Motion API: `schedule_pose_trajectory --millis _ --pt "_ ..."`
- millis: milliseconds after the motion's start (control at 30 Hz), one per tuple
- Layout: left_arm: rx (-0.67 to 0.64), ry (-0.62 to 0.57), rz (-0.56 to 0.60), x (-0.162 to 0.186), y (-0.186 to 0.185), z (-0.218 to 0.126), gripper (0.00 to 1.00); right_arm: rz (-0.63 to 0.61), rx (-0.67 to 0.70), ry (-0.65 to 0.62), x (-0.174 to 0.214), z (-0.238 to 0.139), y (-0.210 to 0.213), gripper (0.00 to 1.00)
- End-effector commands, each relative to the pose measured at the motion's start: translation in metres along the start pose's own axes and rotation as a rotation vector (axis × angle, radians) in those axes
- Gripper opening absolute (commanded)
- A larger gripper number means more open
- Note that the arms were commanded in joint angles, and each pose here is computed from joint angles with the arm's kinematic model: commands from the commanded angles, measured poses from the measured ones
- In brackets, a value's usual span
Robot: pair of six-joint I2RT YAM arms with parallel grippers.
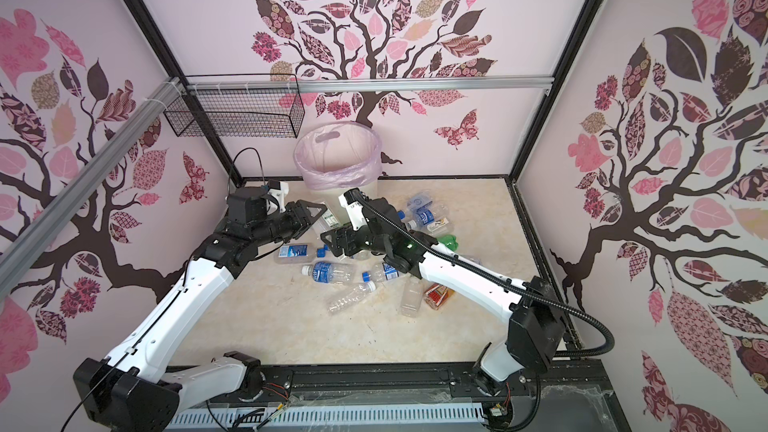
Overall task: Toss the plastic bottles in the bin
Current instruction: 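Lift the bottle up with right gripper while left gripper draws back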
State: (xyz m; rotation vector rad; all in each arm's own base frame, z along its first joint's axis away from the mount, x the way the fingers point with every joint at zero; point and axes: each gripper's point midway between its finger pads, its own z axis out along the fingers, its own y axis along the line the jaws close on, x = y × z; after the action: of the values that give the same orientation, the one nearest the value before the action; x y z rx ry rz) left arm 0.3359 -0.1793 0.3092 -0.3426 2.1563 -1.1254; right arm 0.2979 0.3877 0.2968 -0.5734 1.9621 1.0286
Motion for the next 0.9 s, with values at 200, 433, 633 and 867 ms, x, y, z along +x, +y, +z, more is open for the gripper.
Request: schedule_pose_trajectory --millis 200,433,633,867 --pt "0.105 -0.027 0.008 -0.008 -0.030 -0.011 0.48 0.013 -0.107 -0.062 -0.028 0.006 0.023 0.68" --pt "0.105 -0.041 0.009 -0.014 -0.035 -0.014 0.55 0.021 -0.100 -0.041 -0.021 0.007 0.019 0.53" --pt "0.067 -0.090 0.062 -0.034 -0.046 -0.030 0.77 -0.005 -0.037 -0.045 -0.026 0.001 0.012 0.46" --pt "0.057 -0.218 0.102 -0.081 -0.060 -0.075 0.97 -0.038 0.115 -0.103 -0.069 -0.013 -0.016 0.43"
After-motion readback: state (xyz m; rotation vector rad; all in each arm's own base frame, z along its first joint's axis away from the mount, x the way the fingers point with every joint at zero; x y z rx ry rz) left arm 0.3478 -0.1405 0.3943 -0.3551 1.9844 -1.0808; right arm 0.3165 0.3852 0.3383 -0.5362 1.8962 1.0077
